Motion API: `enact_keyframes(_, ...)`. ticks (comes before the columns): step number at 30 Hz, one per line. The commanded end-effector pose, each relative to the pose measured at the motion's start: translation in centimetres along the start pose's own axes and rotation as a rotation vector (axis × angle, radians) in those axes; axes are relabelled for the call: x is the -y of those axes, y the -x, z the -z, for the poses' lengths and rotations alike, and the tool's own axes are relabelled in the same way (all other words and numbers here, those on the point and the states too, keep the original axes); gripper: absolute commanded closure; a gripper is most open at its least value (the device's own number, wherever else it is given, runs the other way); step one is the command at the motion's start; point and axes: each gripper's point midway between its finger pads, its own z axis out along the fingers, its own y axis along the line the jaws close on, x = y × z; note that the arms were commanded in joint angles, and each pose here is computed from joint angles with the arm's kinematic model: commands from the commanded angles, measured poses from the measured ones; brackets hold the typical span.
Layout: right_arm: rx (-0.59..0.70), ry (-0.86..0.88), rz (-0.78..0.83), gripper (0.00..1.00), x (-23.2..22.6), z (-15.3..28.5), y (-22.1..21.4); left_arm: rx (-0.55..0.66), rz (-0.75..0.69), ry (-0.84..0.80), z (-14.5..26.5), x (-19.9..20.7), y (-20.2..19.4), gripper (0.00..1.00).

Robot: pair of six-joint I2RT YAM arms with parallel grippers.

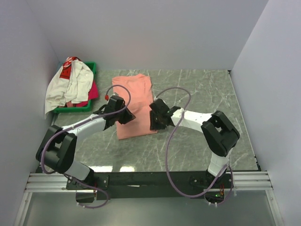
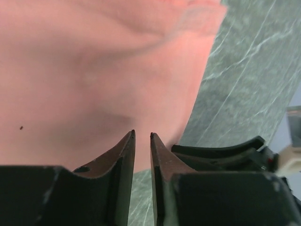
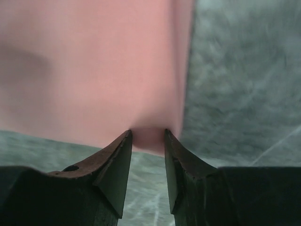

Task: Fold and stack the t-shirts
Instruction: Fold the tshirt

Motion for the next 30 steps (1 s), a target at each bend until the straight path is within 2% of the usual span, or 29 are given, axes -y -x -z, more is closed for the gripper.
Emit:
enact_keyframes(1, -0.011, 0.036, -0.055, 0.59, 0.5, -0.8, -1.5, -0.040, -0.001, -0.039, -0.7, 0.8, -2.1, 0.76)
enact_keyframes(9, -0.050, 0.007, -0.088, 0.60, 2.8, -0.7, -4.9, -0.116, -0.035, 0.005, -1.8, -1.3, -5.9, 0.75)
enact_keyframes(17, -0.049, -0.017, -0.077, 0.60, 3.2, 0.0, -5.3, -0.172, -0.122, 0.088, -3.1, -3.6, -8.7, 0.70)
enact_keyframes(20, -0.005, -0.030, -0.071, 0.59, 3.4, 1.4, -4.4, -0.194, -0.147, 0.108, -3.4, -4.1, -9.6, 0.68)
enact_keyframes(26, 0.129, -0.009, -0.050, 0.55, 1.9, 5.7, 0.3, -0.237, -0.212, 0.162, -3.0, -5.4, -11.5, 0.69)
enact_keyframes(30, 0.181, 0.012, -0.036, 0.54, 0.6, 6.7, 2.8, -0.265, -0.239, 0.176, -1.8, -6.4, -12.5, 0.69)
